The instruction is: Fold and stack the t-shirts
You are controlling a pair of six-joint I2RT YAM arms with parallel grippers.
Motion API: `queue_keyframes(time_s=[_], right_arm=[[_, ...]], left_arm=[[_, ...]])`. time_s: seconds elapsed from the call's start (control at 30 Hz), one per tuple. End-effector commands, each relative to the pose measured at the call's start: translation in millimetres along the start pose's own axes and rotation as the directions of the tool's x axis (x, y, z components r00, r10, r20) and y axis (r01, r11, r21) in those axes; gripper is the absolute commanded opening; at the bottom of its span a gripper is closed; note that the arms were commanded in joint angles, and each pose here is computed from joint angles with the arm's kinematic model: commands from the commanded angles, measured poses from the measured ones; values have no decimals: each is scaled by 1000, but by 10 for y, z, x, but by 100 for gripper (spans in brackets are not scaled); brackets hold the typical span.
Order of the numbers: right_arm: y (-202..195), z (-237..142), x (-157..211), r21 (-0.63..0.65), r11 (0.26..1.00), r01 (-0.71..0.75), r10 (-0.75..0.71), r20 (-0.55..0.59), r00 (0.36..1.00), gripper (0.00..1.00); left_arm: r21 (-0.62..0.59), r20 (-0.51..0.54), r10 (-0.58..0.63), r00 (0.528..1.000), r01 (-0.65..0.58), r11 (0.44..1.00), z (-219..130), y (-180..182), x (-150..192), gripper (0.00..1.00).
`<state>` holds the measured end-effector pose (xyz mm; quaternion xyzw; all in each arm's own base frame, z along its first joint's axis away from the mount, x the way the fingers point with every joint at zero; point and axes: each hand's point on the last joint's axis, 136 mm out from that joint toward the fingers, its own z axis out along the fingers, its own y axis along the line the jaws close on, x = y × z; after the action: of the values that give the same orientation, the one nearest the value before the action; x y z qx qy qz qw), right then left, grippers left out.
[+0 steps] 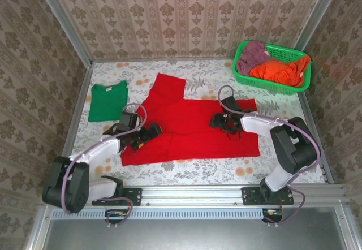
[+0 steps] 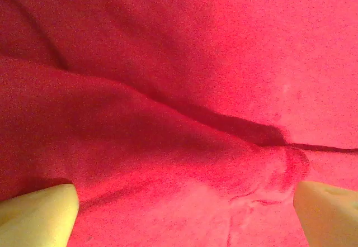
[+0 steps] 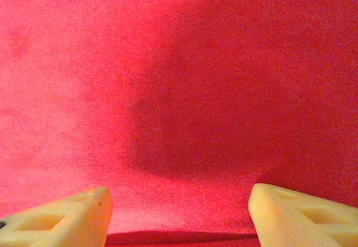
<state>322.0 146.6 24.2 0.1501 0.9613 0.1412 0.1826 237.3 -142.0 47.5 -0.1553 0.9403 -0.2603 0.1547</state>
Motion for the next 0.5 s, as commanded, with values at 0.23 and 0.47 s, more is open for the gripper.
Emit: queue_keyframes(time_s=[0.23,0.47], right_arm=[[366,-455,-294,-79,993,90,-86,56,995,68],[572,-454,-629,-105,984,145,-135,92,986,69]], left_arm=[[-103,129,219,967,-207,973,-336,-342,-996,100],[-68,34,537,843,-534,843,-29,-610,-1764,97]])
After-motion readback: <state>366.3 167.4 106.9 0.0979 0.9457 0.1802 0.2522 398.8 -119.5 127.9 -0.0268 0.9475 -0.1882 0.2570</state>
